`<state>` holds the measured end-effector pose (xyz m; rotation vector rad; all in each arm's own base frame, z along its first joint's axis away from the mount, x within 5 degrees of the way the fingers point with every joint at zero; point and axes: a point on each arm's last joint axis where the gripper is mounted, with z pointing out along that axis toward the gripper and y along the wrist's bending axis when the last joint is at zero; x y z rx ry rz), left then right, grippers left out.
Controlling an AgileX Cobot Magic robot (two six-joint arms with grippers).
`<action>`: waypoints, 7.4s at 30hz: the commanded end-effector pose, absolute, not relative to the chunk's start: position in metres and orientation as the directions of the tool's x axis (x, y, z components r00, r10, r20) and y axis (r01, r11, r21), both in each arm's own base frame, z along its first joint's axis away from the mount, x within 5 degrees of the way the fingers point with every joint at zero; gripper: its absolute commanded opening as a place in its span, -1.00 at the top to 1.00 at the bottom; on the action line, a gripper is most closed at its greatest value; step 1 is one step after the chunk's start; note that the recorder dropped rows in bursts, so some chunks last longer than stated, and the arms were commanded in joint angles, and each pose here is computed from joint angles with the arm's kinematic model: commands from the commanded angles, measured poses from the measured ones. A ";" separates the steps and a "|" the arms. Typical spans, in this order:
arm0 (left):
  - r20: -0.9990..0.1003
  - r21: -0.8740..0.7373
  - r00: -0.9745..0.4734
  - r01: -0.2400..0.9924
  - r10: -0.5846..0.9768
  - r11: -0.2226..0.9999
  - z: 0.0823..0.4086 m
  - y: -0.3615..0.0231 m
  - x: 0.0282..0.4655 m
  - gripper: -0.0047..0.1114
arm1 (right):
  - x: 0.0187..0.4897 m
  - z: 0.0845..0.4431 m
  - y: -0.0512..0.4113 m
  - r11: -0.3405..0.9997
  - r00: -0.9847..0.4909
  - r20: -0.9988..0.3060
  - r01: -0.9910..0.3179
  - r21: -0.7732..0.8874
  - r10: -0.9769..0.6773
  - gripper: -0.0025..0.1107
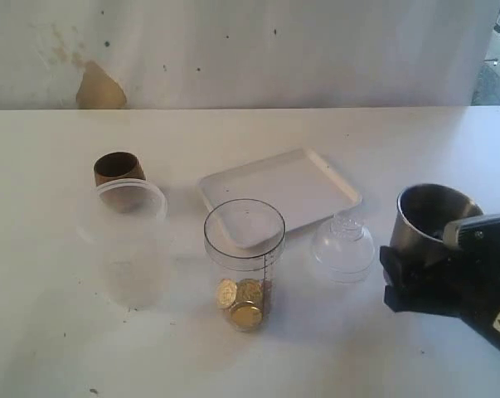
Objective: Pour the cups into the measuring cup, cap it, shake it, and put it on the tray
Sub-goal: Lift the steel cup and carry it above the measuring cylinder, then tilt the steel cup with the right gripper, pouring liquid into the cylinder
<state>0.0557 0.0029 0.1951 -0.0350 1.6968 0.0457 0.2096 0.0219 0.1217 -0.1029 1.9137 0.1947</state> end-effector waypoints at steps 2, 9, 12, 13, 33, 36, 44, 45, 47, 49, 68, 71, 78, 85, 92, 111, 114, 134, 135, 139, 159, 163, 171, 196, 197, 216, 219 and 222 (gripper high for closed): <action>-0.992 0.008 -0.123 -0.049 0.002 0.999 0.194 0.003 0.056 0.92 | 0.229 0.156 0.027 0.974 -0.295 -0.956 -0.217 0.072 0.005 0.96; -0.992 0.008 -0.123 -0.049 0.002 0.999 0.194 0.003 0.056 0.92 | 0.267 0.207 0.039 0.939 -0.258 -0.966 -0.333 0.087 -0.002 0.96; -0.992 0.008 -0.123 -0.049 0.002 0.999 0.194 0.003 0.056 0.92 | 0.279 0.222 0.051 0.926 -0.241 -0.970 -0.369 0.083 -0.010 0.96; -0.992 0.008 -0.123 -0.049 0.002 0.999 0.194 0.003 0.056 0.92 | 0.285 0.227 0.061 0.913 -0.227 -0.974 -0.401 0.070 -0.024 0.96; -0.992 0.008 -0.123 -0.049 0.002 0.999 0.194 0.003 0.056 0.92 | 0.339 0.201 0.110 0.806 -0.131 -0.970 -0.585 -0.089 -0.203 0.96; -0.992 0.008 -0.123 -0.049 0.002 0.999 0.194 0.003 0.056 0.92 | 0.338 0.203 0.112 0.779 -0.070 -0.968 -0.608 -0.152 -0.243 0.96; -0.992 0.008 -0.123 -0.049 0.002 0.999 0.194 0.003 0.056 0.92 | 0.337 0.205 0.114 0.742 0.013 -0.951 -0.622 -0.250 -0.309 0.96; -0.992 0.008 -0.123 -0.049 0.002 0.999 0.194 0.003 0.056 0.92 | 0.337 0.205 0.114 0.731 0.025 -0.946 -0.628 -0.267 -0.324 0.96; -0.992 0.008 -0.123 -0.049 0.002 0.999 0.194 0.003 0.056 0.92 | 0.336 0.204 0.115 0.715 0.041 -0.938 -0.636 -0.291 -0.345 0.96; -0.992 0.008 -0.123 -0.049 0.002 0.999 0.194 0.003 0.056 0.92 | 0.336 0.204 0.115 0.715 0.037 -0.936 -0.635 -0.293 -0.351 0.96; -0.992 0.008 -0.123 -0.049 0.002 0.999 0.194 0.003 0.056 0.92 | 0.342 0.211 0.087 0.747 0.006 -0.903 -0.559 -0.359 -0.430 0.96; -0.992 0.008 -0.123 -0.049 0.002 0.999 0.194 0.003 0.056 0.92 | 0.340 0.207 0.088 0.708 0.015 -0.878 -0.585 -0.395 -0.478 0.96; -0.992 0.008 -0.123 -0.049 0.002 0.999 0.194 0.003 0.056 0.92 | 0.337 0.204 0.091 0.647 0.049 -0.846 -0.622 -0.441 -0.530 0.96; -0.992 0.008 -0.123 -0.049 0.002 0.999 0.194 0.003 0.056 0.92 | 0.337 0.206 0.093 0.628 0.088 -0.842 -0.627 -0.462 -0.532 0.96; -0.992 0.008 -0.123 -0.049 0.002 0.999 0.194 0.003 0.056 0.92 | 0.334 0.208 0.097 0.591 0.147 -0.843 -0.652 -0.476 -0.517 0.96; -0.992 0.008 -0.123 -0.049 0.002 0.999 0.194 0.003 0.056 0.92 | 0.330 0.209 0.105 0.393 0.368 -0.681 -0.605 -0.693 -0.633 0.96; -0.992 0.008 -0.123 -0.049 0.002 0.999 0.194 0.003 0.056 0.92 | 0.328 0.208 0.110 0.343 0.408 -0.636 -0.589 -0.731 -0.655 0.96; -0.992 0.008 -0.123 -0.049 0.002 0.999 0.194 0.003 0.056 0.92 | 0.327 0.209 0.113 0.225 0.512 -0.504 -0.510 -0.830 -0.696 0.96; -0.992 0.008 -0.123 -0.049 0.002 0.999 0.194 0.003 0.056 0.92 | 0.327 0.209 0.113 0.223 0.516 -0.501 -0.507 -0.832 -0.695 0.96; -0.992 0.008 -0.123 -0.049 0.002 0.999 0.194 0.003 0.056 0.92 | 0.327 0.210 0.113 0.212 0.533 -0.486 -0.493 -0.844 -0.693 0.96; -0.992 0.008 -0.123 -0.049 0.002 0.999 0.194 0.003 0.056 0.92 | 0.327 0.212 0.114 0.176 0.578 -0.431 -0.444 -0.879 -0.693 0.96; -0.992 0.008 -0.123 -0.049 0.002 0.999 0.194 0.003 0.056 0.92 | 0.328 0.213 0.114 0.174 0.582 -0.419 -0.429 -0.887 -0.697 0.96; -0.992 0.008 -0.123 -0.049 0.002 0.999 0.194 0.003 0.056 0.92 | 0.328 0.214 0.114 0.158 0.598 -0.394 -0.408 -0.899 -0.698 0.96; -0.992 0.008 -0.123 -0.049 0.002 0.999 0.194 0.003 0.056 0.92 | 0.327 0.216 0.116 0.071 0.665 -0.265 -0.305 -0.950 -0.699 0.96; -0.992 0.008 -0.123 -0.049 0.002 0.999 0.194 0.003 0.056 0.92 | 0.327 0.216 0.116 0.072 0.666 -0.266 -0.303 -0.950 -0.697 0.96; -0.992 0.008 -0.123 -0.049 0.002 0.999 0.194 0.003 0.056 0.92 | 0.329 0.219 0.114 0.533 0.325 -0.817 -0.633 -0.562 -0.477 0.96; -0.992 0.008 -0.123 -0.049 0.002 0.999 0.194 0.003 0.056 0.92 | 0.332 0.221 0.111 0.646 0.199 -0.905 -0.645 -0.409 -0.375 0.96; -0.992 0.008 -0.123 -0.049 0.002 0.999 0.194 0.003 0.056 0.92 | 0.337 0.222 0.103 0.756 0.076 -0.963 -0.605 -0.251 -0.259 0.96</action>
